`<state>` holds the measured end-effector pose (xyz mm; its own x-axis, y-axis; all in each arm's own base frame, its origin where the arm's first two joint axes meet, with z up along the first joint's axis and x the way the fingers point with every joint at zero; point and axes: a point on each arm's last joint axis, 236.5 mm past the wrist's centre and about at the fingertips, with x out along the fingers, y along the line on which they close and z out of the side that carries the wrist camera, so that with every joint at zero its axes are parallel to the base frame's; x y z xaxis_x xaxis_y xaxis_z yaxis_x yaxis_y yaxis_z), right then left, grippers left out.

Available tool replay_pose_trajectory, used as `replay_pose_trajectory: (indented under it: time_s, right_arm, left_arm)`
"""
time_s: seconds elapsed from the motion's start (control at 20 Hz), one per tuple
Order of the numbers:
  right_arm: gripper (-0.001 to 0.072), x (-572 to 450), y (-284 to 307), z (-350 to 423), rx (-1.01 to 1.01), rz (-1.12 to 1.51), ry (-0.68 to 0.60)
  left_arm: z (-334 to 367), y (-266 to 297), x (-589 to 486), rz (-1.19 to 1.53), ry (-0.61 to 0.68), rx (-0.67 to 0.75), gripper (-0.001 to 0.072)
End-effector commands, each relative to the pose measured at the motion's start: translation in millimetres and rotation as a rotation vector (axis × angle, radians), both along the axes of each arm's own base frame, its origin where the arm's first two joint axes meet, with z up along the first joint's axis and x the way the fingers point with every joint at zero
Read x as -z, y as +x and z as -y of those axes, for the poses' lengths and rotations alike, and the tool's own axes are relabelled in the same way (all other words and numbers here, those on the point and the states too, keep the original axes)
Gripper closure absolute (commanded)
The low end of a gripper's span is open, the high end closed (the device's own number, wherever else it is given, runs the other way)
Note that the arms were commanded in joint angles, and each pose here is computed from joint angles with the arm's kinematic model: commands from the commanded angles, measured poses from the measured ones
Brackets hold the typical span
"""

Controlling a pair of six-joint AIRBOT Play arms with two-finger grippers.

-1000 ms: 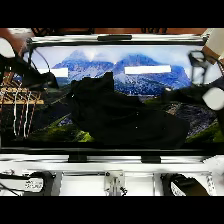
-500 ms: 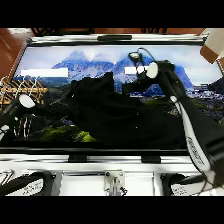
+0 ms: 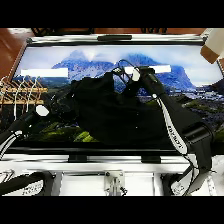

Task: Fold the shirts.

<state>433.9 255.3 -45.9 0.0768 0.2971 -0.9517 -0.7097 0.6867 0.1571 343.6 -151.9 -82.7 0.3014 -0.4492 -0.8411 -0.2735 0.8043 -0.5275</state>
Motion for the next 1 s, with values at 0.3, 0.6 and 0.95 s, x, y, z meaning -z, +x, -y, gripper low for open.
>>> replay_pose_trajectory:
  time_s: [0.3,0.6,0.95]
  right_arm:
    - [0.0048,37,-35,-33,-0.243,-0.06,-0.027]
    - [0.0615,42,1,-5,-0.041,0.041,-0.172]
    - [0.0615,-266,99,23,0.137,0.859,0.003]
  left_arm:
    - [0,8,-1,0.064,0.025,0.04,0.0652]
    - [10,30,-40,0.16,0.022,0.142,0.0652]
    - [-41,144,-337,0.752,-0.01,0.052,0.0653]
